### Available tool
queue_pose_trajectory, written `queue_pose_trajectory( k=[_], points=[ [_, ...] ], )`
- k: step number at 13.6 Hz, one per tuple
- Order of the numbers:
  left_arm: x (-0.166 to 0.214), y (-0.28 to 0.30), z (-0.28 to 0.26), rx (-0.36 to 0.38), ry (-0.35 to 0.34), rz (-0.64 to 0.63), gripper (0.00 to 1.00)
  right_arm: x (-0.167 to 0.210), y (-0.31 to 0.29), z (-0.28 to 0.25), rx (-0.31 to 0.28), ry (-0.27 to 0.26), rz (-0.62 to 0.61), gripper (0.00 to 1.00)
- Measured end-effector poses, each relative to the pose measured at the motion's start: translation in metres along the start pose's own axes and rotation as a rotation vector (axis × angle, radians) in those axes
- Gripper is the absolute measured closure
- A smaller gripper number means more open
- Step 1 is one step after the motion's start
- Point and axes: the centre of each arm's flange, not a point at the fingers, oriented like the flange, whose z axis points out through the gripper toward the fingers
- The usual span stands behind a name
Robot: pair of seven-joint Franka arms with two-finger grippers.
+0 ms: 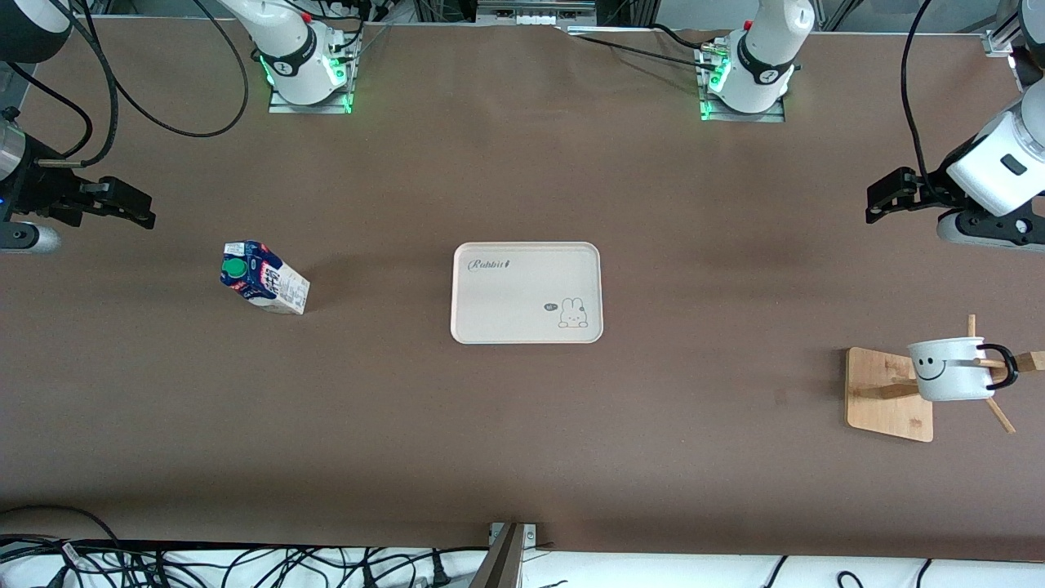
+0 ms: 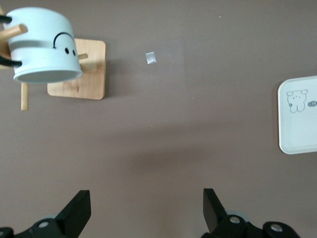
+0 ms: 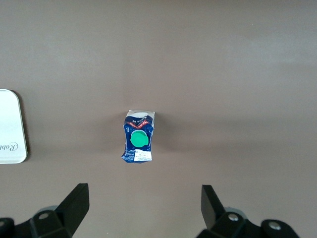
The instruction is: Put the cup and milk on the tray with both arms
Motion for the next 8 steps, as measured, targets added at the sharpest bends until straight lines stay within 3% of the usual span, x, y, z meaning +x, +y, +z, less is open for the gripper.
queue_pose_trajectory(
  k=[5,8],
  points=[
    [0.005,-0.019,0.026,-0.002,-0.093,-0.084,0.00,0.000,0.000,0.000,0.000,0.000,0.000,0.00],
    [0.014,-0.034,0.033,-0.003,-0.059,-0.140,0.00,0.001,0.000,0.003,0.001,-0.006,-0.001,0.00]
  ],
)
